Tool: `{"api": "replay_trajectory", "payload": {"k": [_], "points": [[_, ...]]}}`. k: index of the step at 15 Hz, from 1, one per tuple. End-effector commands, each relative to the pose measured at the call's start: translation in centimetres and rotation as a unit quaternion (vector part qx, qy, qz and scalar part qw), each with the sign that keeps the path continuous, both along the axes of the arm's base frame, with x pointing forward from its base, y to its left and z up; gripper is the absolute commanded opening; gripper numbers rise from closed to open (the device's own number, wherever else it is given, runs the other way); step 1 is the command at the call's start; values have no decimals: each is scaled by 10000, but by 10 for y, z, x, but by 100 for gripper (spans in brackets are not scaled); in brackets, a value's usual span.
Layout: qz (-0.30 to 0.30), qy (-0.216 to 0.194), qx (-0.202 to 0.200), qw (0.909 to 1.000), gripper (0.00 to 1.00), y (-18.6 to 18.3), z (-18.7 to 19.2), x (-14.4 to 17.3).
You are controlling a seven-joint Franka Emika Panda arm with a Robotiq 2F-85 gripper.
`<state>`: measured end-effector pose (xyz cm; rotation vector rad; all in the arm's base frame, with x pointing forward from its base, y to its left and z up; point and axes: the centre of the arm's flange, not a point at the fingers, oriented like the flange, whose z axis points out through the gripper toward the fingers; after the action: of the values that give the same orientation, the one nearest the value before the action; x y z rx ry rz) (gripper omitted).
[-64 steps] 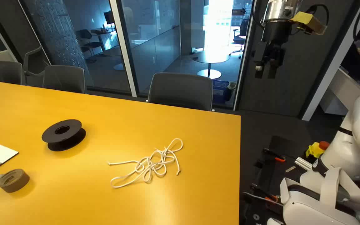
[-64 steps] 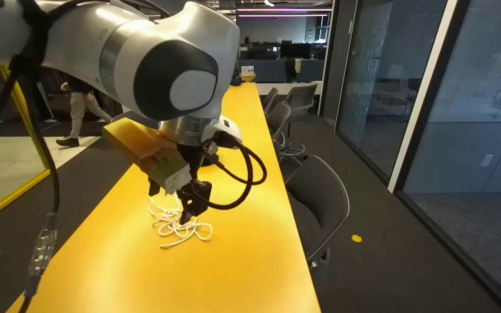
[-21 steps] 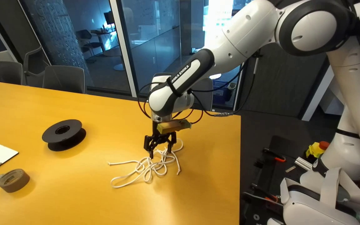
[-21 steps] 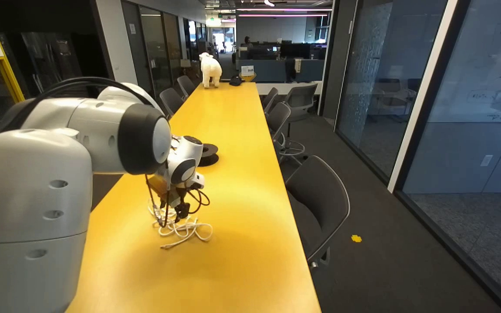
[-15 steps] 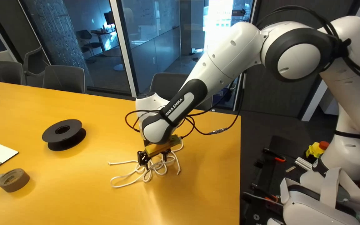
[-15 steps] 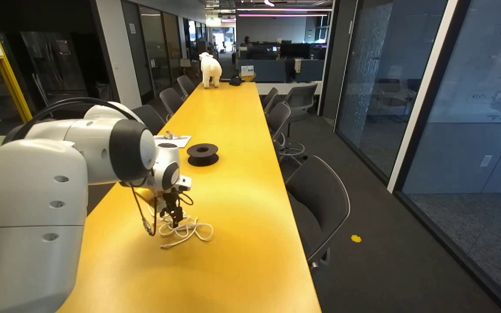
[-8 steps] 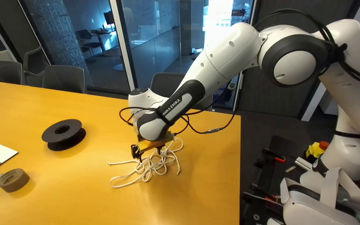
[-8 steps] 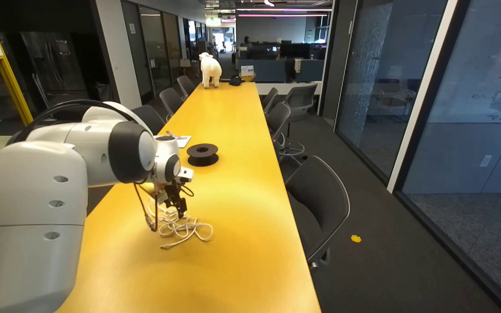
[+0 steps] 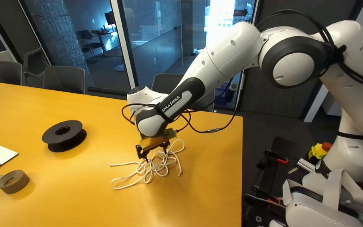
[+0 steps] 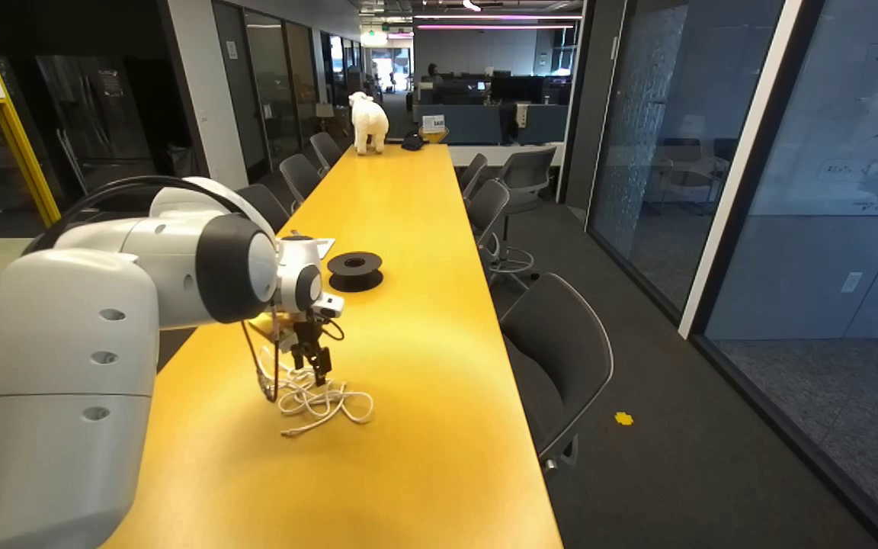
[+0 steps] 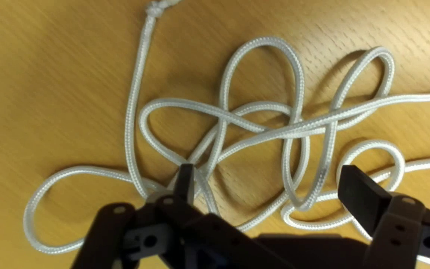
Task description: Untangle the rope on the table.
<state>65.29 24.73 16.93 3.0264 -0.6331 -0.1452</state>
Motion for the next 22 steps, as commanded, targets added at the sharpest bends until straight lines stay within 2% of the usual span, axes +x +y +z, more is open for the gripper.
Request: {"api": "replay_trajectory", "payload": {"k": [1, 13, 14, 15, 22], "points": [[20, 190, -57, 9998, 100, 8, -1, 14], [-3, 466, 110, 9989, 100, 5, -16, 27], [7, 489, 121, 9987, 75, 4, -16, 27], [35, 496, 95, 9987, 74, 4, -17, 27], [151, 734, 98, 9971, 19, 2, -16, 28]]}}
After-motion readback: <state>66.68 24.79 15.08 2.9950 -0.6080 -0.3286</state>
